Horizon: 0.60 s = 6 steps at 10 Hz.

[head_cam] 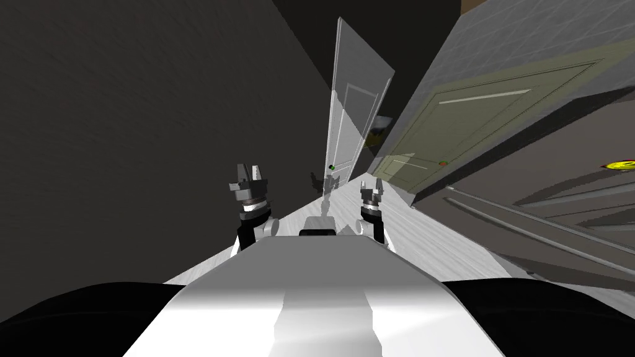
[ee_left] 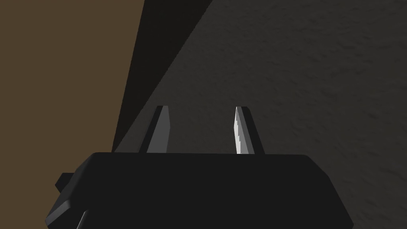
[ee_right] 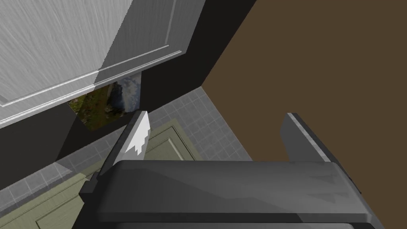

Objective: Pull the door open

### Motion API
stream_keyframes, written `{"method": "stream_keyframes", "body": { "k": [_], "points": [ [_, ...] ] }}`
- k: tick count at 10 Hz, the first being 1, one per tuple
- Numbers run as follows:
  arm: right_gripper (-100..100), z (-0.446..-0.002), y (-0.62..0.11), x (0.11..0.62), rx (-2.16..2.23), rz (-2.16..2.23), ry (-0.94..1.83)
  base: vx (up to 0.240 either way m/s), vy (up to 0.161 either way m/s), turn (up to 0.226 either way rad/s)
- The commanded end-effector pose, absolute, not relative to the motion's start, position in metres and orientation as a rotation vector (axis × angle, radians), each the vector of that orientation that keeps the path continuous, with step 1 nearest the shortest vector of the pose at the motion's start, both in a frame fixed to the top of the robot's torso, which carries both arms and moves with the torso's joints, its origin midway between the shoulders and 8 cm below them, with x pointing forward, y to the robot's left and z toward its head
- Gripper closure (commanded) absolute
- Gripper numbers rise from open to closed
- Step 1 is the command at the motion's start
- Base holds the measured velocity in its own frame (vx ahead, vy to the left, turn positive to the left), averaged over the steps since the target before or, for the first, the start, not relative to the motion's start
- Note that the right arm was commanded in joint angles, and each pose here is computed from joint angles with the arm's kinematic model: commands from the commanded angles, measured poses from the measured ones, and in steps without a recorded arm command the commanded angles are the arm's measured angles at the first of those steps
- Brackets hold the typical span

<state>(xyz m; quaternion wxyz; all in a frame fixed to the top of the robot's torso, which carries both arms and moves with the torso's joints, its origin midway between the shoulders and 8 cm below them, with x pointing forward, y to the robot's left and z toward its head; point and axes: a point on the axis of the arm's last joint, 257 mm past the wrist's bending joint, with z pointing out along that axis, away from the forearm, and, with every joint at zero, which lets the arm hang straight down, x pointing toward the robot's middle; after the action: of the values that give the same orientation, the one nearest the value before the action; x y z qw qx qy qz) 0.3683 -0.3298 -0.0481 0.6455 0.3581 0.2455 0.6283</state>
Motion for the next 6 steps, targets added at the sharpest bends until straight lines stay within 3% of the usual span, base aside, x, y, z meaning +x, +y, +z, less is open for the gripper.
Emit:
{"method": "stream_keyframes", "body": {
  "k": [1, 2, 6],
  "points": [
    [-100, -0.061, -0.338, 0.374, 0.860, 1.463, 0.545, 0.104, -0.144, 0.331],
    [-100, -0.066, -0.341, 0.377, 0.877, 1.475, 0.539, 0.085, -0.145, 0.298],
    [-100, -0.087, -0.354, 0.386, 0.948, 1.520, 0.510, 0.067, -0.111, 0.193]
  ]
}}
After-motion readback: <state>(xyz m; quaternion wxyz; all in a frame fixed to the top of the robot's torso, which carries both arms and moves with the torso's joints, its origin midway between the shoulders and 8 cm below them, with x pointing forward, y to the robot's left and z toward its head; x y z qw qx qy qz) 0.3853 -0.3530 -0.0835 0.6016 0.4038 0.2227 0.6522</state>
